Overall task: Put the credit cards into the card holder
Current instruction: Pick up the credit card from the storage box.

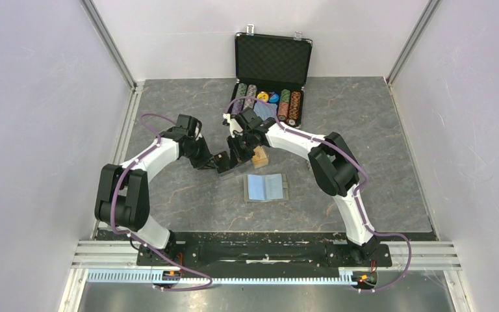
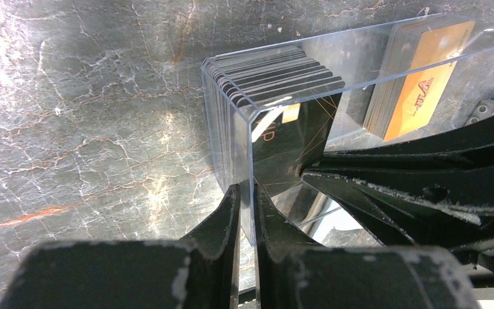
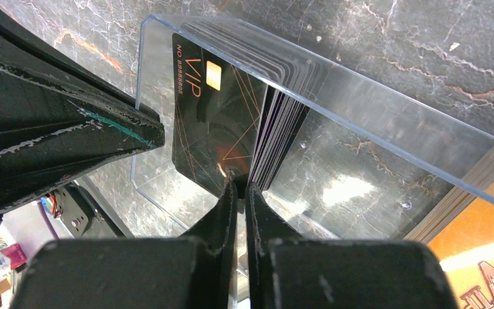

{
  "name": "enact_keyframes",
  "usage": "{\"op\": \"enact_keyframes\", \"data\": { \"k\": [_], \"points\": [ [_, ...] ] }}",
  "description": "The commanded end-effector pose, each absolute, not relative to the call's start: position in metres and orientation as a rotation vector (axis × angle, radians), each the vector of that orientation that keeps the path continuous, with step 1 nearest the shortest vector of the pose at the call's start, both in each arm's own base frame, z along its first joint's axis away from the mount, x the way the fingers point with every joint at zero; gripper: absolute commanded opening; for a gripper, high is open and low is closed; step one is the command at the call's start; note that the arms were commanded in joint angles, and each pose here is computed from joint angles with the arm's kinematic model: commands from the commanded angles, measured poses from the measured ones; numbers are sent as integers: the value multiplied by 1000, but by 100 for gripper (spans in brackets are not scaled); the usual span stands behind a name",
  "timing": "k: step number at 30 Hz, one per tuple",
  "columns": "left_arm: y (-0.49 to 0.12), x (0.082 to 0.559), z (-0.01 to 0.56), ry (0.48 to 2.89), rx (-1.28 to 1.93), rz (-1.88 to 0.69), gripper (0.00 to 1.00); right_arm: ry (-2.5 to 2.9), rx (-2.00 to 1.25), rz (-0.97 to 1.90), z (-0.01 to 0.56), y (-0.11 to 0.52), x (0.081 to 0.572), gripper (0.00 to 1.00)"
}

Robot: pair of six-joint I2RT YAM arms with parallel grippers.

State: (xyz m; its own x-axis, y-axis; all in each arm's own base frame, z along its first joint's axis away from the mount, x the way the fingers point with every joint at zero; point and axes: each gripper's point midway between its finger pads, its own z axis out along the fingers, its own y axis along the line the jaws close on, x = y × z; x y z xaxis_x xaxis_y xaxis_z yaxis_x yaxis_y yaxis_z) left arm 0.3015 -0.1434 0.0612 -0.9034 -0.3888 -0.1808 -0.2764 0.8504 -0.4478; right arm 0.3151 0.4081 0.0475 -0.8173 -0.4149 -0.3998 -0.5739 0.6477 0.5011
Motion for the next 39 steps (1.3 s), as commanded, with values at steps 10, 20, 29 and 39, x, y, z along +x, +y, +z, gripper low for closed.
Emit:
{"op": "enact_keyframes", "data": {
  "k": [10, 20, 29, 39],
  "points": [
    [-151, 292, 48, 2805, -448, -609, 7, 2585, -841, 876, 63, 408, 316, 13],
    [-151, 292, 48, 2805, -449, -608, 7, 2544, -828, 905, 83, 414, 320, 0],
    [-151, 292, 48, 2805, -449, -608, 7, 2495, -824, 969, 108, 424, 319, 11],
    [-152, 291, 48, 2807, -445, -609, 6, 2471, -808, 1030, 115, 432, 318, 17]
  ]
}}
